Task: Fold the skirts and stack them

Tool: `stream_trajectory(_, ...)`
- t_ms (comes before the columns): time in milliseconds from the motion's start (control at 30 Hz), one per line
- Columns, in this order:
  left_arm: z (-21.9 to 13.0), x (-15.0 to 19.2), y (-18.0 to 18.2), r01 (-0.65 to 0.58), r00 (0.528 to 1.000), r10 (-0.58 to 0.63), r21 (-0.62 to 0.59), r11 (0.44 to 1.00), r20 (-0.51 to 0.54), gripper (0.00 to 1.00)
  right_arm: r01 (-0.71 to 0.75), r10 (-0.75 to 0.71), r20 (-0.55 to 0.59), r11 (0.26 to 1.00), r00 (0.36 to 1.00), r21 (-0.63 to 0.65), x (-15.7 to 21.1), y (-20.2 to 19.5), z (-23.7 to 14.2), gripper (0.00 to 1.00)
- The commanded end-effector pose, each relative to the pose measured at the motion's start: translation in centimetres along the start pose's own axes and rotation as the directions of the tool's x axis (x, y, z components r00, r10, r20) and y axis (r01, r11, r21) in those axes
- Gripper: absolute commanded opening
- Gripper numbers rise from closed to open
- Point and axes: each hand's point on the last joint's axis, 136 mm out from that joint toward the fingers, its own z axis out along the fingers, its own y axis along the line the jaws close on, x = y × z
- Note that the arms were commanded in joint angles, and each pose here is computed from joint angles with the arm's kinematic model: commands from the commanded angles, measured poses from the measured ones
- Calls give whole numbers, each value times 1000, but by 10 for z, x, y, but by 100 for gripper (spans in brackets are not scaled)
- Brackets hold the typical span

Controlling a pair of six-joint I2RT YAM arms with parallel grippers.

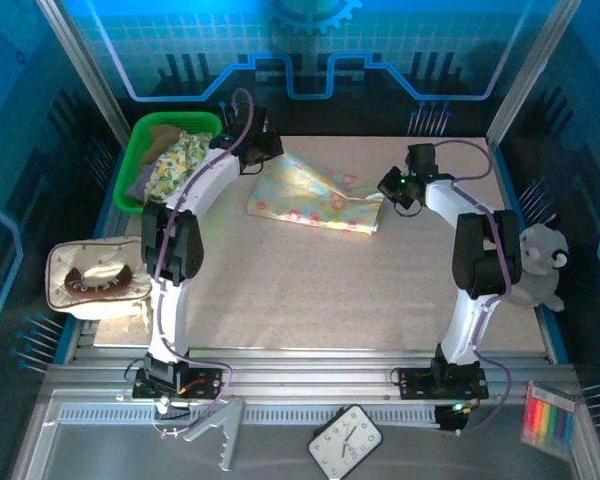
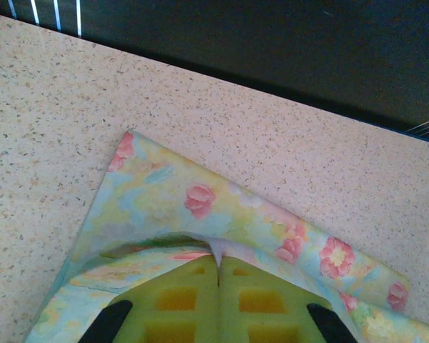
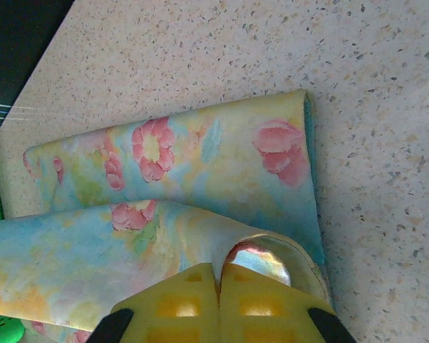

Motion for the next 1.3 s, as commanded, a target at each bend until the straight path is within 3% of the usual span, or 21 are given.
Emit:
stream_trajectory(0,-4,-12,0,16,1000,-16,15,1000,16,0,-11,11,-7,1000,1000,-18,-8,3,3,0)
stream_trajectory(233,23,-7,17,64,998,-64,-21,998,-11,0,-21,21,1,999,1000,-47,-23,3,19,2)
stream_trajectory(333,38,-13,32,130,991,-131,-57,990,-7,2,11,-8,17,977,1000,-211,-40,14,33,18)
stream_trajectory(367,44,-16,34,164,986,-164,-39,986,-16,29,10,-9,4,966,1000,-256,-45,16,38,22)
stream_trajectory(400,48,-19,34,194,981,-195,-18,981,-24,62,-6,2,-14,959,1000,-283,-49,13,43,30)
stream_trajectory(433,51,-20,37,223,974,-224,-19,975,-31,82,-11,4,-26,953,1000,-302,-52,12,46,36)
stream_trajectory(467,52,-21,37,239,970,-239,-14,971,-44,97,-24,15,-32,954,999,-300,-55,9,47,52)
stream_trajectory(567,44,-14,26,231,968,-227,27,973,-105,99,17,-15,10,970,1000,-244,-53,9,29,90)
stream_trajectory(667,29,1,19,233,962,-222,52,971,-160,99,100,-90,72,983,993,-151,-43,15,1,97)
stream_trajectory(800,23,39,10,268,933,-234,93,959,-273,99,181,-174,64,975,983,-127,-12,35,-18,100)
stream_trajectory(967,31,75,1,282,902,-230,95,955,-365,99,206,-230,-97,956,968,-207,41,67,1,100)
stream_trajectory(1267,46,131,36,322,843,-311,-51,945,-440,99,125,-141,-272,989,952,-77,90,50,35,100)
